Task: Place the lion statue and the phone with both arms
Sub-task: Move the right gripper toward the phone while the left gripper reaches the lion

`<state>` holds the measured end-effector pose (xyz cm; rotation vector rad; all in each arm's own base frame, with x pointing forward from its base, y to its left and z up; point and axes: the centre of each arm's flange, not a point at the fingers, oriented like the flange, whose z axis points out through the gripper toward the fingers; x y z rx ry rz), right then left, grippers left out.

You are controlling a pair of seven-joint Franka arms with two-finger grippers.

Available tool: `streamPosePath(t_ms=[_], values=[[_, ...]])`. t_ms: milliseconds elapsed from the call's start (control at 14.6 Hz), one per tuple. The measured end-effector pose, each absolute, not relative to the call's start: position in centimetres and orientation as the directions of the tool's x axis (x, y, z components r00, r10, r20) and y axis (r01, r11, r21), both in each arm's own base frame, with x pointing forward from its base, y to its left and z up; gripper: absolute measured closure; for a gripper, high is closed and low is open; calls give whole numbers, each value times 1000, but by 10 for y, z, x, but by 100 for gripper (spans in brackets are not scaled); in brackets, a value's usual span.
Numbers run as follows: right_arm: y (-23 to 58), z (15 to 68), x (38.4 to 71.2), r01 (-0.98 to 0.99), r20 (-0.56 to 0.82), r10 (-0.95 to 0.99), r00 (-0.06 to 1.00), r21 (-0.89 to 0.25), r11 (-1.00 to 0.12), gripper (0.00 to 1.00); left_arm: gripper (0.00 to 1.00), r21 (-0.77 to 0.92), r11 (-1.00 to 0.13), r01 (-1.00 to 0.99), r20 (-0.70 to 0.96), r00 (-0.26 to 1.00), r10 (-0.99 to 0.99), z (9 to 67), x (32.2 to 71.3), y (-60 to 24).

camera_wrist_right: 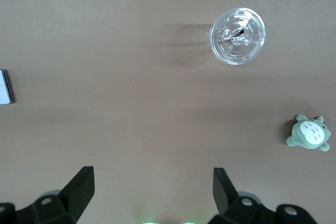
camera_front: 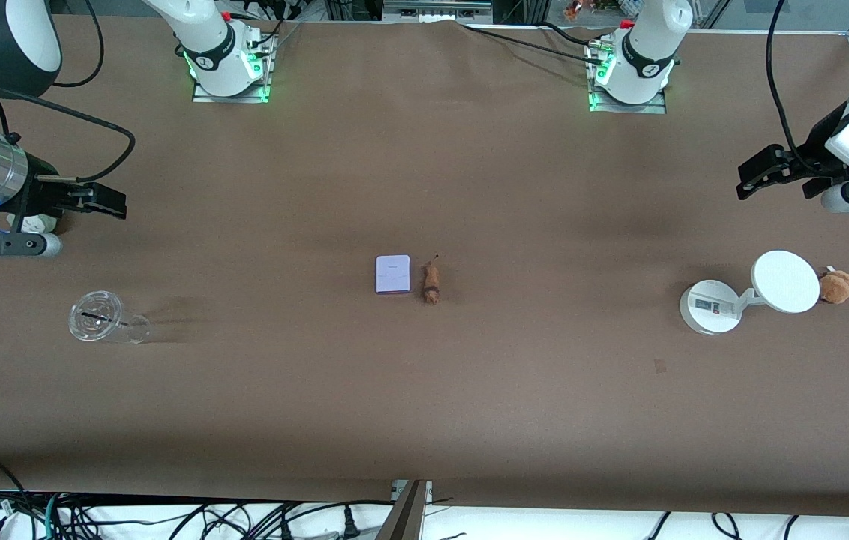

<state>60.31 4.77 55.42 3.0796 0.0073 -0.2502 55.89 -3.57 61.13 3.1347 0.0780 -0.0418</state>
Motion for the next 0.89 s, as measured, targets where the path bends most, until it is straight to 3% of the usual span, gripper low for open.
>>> streamPosePath(t_ms=[892], values=[[64,524,620,25,-167,22,986,18,-1000,0,0,1,-1000,14,-63,998,13,608,553,-55]])
